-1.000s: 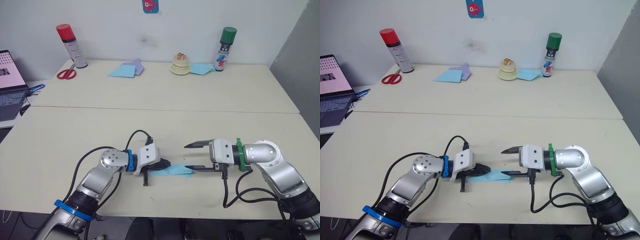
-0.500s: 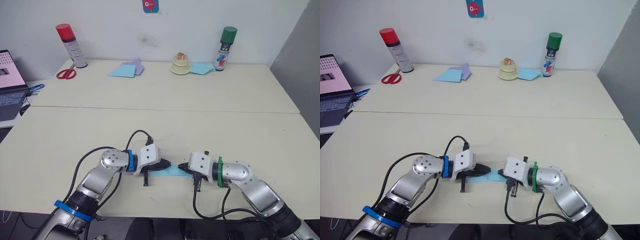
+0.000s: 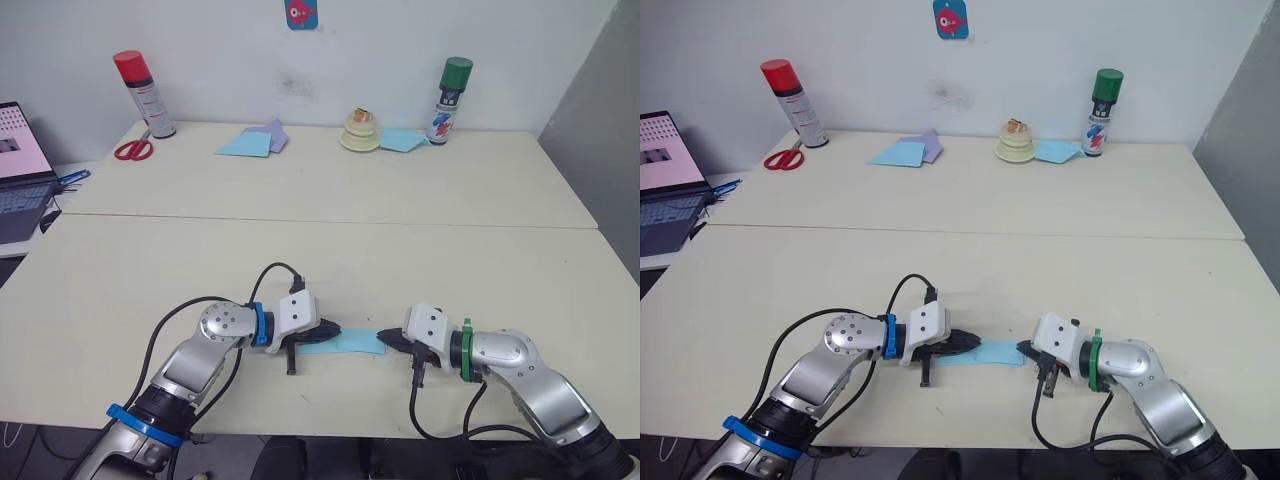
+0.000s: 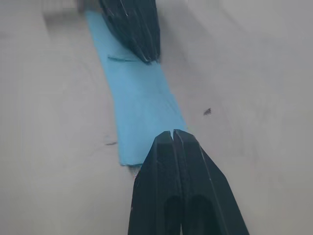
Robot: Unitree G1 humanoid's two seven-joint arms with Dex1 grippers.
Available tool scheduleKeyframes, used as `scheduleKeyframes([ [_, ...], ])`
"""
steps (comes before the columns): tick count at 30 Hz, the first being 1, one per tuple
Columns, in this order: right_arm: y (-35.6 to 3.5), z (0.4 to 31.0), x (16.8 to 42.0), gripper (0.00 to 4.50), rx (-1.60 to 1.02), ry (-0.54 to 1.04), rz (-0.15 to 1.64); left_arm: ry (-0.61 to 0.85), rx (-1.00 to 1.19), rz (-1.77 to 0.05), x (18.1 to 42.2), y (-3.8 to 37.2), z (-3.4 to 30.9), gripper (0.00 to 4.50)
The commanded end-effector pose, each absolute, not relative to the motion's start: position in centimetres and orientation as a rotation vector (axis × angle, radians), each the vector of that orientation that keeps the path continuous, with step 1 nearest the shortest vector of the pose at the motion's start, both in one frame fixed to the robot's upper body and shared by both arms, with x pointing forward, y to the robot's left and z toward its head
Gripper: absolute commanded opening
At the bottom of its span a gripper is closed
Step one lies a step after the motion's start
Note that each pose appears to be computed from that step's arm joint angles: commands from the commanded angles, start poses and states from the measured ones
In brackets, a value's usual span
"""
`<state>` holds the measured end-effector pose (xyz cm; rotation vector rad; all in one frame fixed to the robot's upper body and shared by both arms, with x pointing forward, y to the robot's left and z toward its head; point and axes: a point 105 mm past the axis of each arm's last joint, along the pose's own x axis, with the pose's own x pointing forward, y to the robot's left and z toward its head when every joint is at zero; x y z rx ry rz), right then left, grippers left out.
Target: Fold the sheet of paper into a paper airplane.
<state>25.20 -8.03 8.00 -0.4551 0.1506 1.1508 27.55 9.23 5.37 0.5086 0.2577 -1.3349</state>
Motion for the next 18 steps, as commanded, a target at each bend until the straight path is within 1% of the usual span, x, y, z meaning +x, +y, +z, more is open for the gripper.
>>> scheduleKeyframes([
  [1, -7.8, 10.6, 25.3, 0.03, -0.488, 0.026, 1.163, 0.432, 0.496, -1.349, 26.2, 10.4, 1.9, 0.0],
  [8, -7.0, 7.0, 25.8, 0.03, -0.577, 0.183, 1.213, 0.428, 0.497, -1.344, 26.3, 10.5, 2.1, 0.0],
  [12, -7.5, 5.1, 26.1, 0.03, -0.603, 0.274, 1.215, 0.419, 0.485, -1.327, 26.4, 10.9, 2.5, 0.0],
  [15, -8.6, 3.7, 25.8, 0.03, -0.633, 0.346, 1.213, 0.422, 0.473, -1.307, 26.0, 12.2, 2.9, 0.0],
  [18, -8.9, 3.6, 25.7, 0.03, -0.626, 0.361, 1.206, 0.462, 0.484, -1.28, 25.4, 14.4, 2.8, 0.0],
])
